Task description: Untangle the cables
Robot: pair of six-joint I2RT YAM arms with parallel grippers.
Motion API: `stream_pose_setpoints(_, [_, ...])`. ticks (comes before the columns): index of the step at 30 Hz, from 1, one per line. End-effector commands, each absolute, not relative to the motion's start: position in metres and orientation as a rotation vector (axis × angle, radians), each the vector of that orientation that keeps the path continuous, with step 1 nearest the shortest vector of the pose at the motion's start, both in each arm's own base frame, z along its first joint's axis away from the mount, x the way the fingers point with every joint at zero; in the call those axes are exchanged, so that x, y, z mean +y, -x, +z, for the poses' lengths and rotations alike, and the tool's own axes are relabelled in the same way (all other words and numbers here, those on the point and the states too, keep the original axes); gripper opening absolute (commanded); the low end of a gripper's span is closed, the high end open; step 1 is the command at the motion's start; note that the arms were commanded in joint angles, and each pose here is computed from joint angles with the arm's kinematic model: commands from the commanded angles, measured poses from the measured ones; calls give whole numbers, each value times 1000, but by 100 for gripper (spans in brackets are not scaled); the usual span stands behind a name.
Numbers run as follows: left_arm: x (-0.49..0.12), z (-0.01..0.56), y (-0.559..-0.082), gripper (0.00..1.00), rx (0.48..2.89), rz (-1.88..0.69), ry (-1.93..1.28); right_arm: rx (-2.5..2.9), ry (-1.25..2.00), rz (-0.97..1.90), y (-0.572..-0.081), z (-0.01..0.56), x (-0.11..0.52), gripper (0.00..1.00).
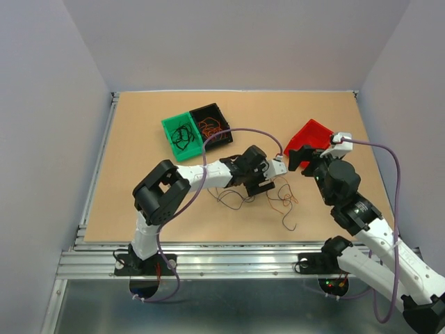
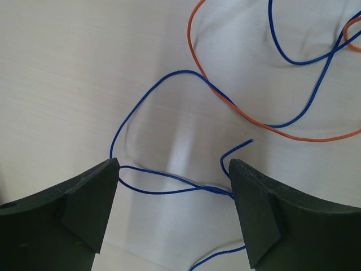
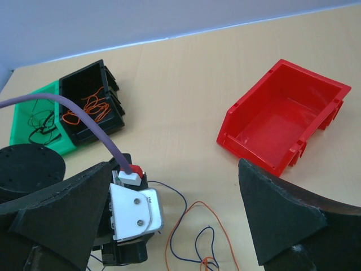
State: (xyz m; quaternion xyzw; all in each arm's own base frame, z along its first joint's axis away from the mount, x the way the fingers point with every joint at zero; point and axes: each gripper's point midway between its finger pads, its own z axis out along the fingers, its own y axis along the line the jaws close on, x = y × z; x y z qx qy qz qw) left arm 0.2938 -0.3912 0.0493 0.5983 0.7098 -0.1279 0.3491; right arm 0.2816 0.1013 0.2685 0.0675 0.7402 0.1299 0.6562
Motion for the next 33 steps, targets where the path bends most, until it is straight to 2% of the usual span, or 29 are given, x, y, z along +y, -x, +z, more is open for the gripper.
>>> stream_pose_setpoints(1, [-390,56,-300,91,1874,-304,-1516,1677,-184,263,-279,263,93,98])
stream_pose_setpoints(3, [-391,45,-302,90,1914,-290,-1519,1669,-201,255,-279,264,90,98])
stream_pose_setpoints(7, [-387,23,-301,67,1998,-260,-1552,1665,-211,246,-279,264,88,97])
stream_pose_setpoints(8, [-386,21,-301,53,2007,-254,-1554,1664,-210,245,-278,264,87,97])
stream_pose_setpoints(9, [-387,22,-302,44,2005,-251,-1551,1661,-213,247,-278,265,87,97])
stream_pose_setpoints(10, [-386,23,-301,27,2005,-249,-1556,1657,-212,249,-277,266,86,96])
stream_pose_setpoints(13, [-386,36,-301,0,1982,-259,-1545,1654,-210,258,-276,267,87,95])
stream_pose_setpoints(24, [-382,129,-292,0,1847,-364,-1430,1672,-169,284,-286,261,102,94])
stream_pose_setpoints(33, [-363,199,-307,0,1744,-484,-1273,1707,-89,333,-304,251,129,94])
